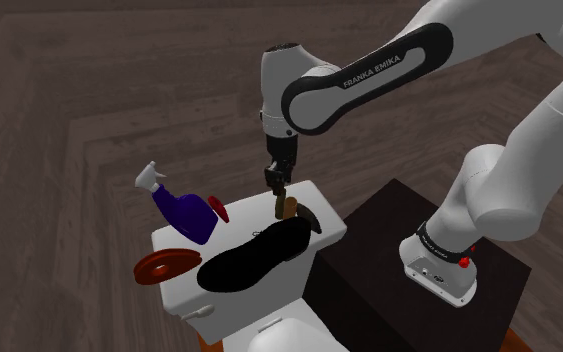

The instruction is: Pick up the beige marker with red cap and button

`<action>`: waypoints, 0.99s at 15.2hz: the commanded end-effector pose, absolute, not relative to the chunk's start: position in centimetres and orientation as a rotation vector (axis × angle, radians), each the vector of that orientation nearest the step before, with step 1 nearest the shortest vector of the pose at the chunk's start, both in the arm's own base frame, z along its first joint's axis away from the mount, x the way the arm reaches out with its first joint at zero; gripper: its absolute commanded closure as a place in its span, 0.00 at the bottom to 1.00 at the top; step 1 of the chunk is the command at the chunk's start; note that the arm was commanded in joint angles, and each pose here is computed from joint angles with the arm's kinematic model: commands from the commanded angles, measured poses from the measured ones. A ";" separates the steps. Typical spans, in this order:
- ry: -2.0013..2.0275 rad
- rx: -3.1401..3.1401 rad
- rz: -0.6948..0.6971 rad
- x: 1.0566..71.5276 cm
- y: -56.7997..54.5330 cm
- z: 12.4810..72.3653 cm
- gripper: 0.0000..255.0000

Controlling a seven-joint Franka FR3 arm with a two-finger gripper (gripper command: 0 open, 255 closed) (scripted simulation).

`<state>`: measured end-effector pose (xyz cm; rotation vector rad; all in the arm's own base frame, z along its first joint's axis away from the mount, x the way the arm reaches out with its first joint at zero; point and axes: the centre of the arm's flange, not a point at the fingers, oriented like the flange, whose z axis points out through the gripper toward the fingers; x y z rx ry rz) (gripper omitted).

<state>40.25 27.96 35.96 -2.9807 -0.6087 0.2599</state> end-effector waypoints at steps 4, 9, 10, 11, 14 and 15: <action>-0.609 -2.981 0.259 40.3 28.0 35.9 1.00; -0.609 -2.981 0.259 40.2 27.9 35.8 1.00; -0.609 -2.981 0.259 40.2 27.9 36.4 1.00; -0.609 -2.981 0.259 40.2 27.9 36.9 1.00; -0.609 -2.981 0.259 40.2 27.9 38.5 1.00; -0.609 -2.981 0.259 40.2 27.9 39.0 1.00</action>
